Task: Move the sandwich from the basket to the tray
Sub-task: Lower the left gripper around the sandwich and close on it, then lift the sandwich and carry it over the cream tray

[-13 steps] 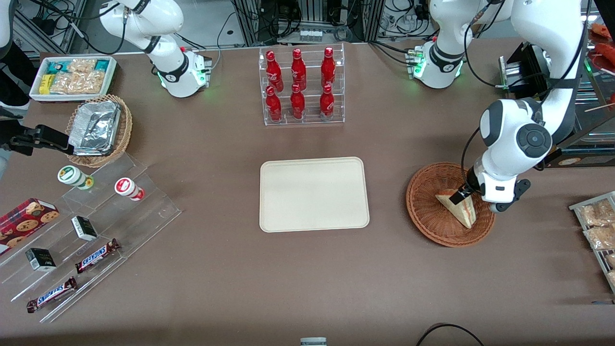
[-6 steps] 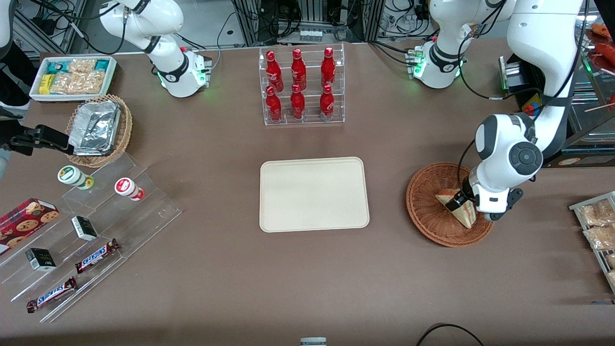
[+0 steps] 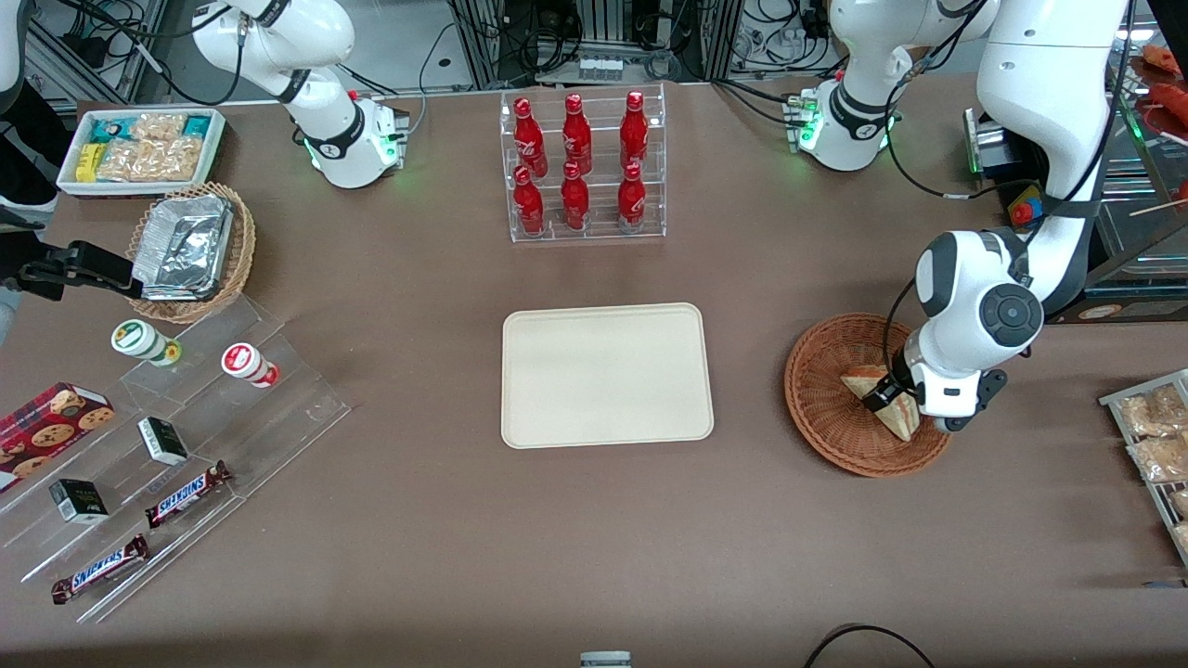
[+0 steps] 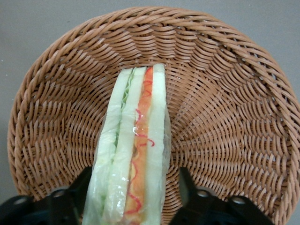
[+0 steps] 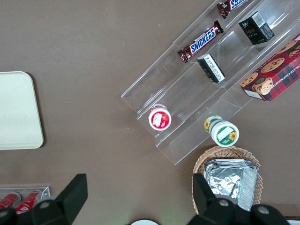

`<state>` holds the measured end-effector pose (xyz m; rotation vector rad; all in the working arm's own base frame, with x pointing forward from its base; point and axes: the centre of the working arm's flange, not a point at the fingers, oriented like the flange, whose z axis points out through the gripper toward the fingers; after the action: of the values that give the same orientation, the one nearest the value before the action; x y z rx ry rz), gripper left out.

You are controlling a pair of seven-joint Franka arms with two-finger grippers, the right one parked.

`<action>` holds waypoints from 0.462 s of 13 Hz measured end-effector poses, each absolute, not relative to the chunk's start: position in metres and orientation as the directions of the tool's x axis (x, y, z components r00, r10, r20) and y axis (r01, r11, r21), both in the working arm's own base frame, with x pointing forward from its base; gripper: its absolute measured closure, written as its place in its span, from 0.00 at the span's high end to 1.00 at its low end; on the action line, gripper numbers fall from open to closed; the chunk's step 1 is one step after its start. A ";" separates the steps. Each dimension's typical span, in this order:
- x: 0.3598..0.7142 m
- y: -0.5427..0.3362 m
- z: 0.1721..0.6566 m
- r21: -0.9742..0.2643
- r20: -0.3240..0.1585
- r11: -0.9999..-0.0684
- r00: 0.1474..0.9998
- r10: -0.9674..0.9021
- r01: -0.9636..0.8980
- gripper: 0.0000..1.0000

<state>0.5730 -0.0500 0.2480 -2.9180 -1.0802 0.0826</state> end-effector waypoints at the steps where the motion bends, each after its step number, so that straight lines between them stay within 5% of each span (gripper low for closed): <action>1: 0.573 -0.050 0.248 -0.046 -0.039 -0.759 0.758 0.651 0.649 0.61; 3: 0.572 -0.050 0.249 -0.051 -0.043 -0.760 0.759 0.650 0.648 0.41; 6: 0.573 -0.049 0.261 -0.068 -0.058 -0.772 0.770 0.635 0.632 0.30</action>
<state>0.5727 -0.0492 0.2614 -2.9135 -1.0436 0.1208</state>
